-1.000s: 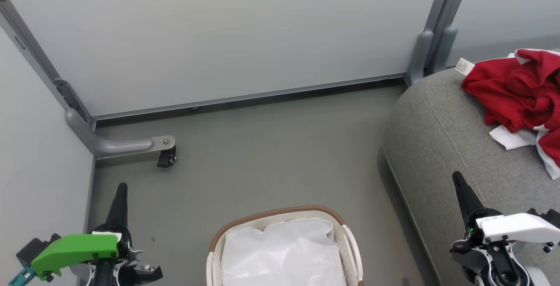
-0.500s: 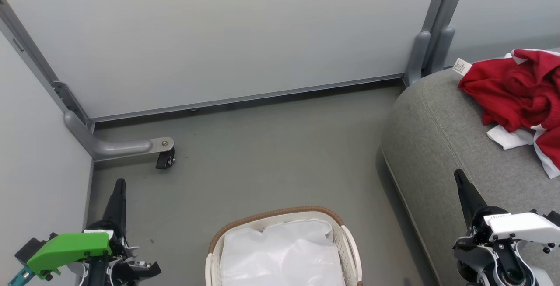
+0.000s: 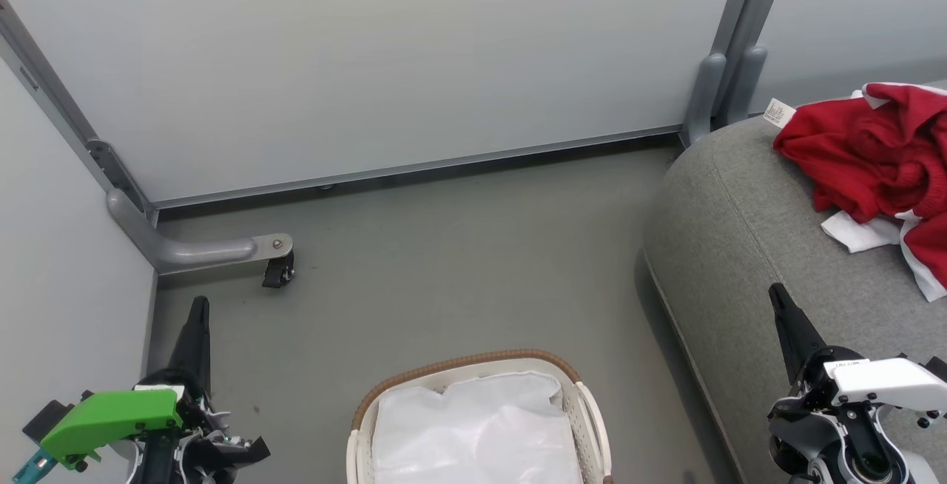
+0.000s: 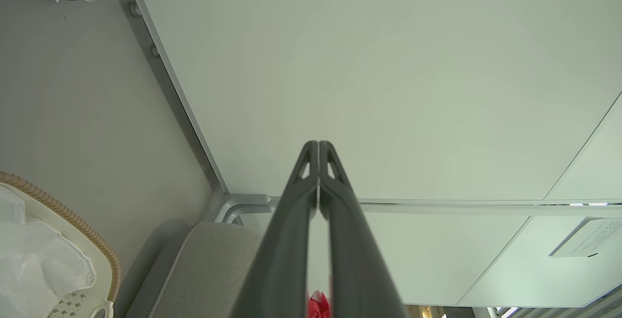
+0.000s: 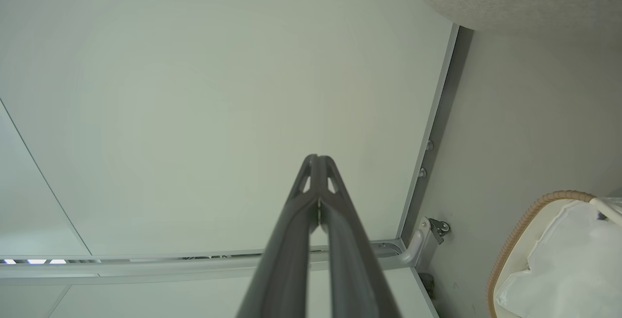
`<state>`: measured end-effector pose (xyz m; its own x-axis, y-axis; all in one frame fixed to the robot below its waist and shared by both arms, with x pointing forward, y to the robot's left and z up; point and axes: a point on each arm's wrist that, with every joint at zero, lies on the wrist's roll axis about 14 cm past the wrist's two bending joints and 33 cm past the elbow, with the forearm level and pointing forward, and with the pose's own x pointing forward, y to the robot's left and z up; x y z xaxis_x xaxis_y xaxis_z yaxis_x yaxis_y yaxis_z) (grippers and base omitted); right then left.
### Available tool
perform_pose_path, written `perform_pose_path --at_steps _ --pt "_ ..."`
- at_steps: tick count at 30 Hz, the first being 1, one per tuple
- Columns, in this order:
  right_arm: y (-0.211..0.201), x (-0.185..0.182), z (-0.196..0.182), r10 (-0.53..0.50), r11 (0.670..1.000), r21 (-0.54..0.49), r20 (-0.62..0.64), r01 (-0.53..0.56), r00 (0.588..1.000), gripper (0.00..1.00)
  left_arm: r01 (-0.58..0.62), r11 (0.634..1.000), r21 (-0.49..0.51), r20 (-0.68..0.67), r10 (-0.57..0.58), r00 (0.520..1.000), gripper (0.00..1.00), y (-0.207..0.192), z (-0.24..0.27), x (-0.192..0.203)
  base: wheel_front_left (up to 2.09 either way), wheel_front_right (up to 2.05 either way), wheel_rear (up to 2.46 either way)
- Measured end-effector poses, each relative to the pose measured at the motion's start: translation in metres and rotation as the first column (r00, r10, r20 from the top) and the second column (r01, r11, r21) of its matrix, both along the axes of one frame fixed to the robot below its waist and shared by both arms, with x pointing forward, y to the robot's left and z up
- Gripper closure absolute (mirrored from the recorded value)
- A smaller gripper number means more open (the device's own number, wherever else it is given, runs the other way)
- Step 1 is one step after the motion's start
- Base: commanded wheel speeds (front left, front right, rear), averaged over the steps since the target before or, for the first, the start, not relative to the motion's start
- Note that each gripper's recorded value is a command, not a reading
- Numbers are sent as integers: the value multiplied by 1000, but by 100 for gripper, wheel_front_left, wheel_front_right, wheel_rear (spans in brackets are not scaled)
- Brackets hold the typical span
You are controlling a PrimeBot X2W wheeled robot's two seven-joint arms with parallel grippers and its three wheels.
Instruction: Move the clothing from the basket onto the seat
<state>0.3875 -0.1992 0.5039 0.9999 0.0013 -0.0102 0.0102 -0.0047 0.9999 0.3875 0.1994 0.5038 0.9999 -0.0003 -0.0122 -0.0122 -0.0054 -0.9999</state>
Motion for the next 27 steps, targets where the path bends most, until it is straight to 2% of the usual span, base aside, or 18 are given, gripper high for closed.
perform_pose_path --at_steps 27 --pt "0 0 0 -1 1000 0 0 1 1000 100 0 1000 0 0 0 1000 100 0 0 0 0 0 0"
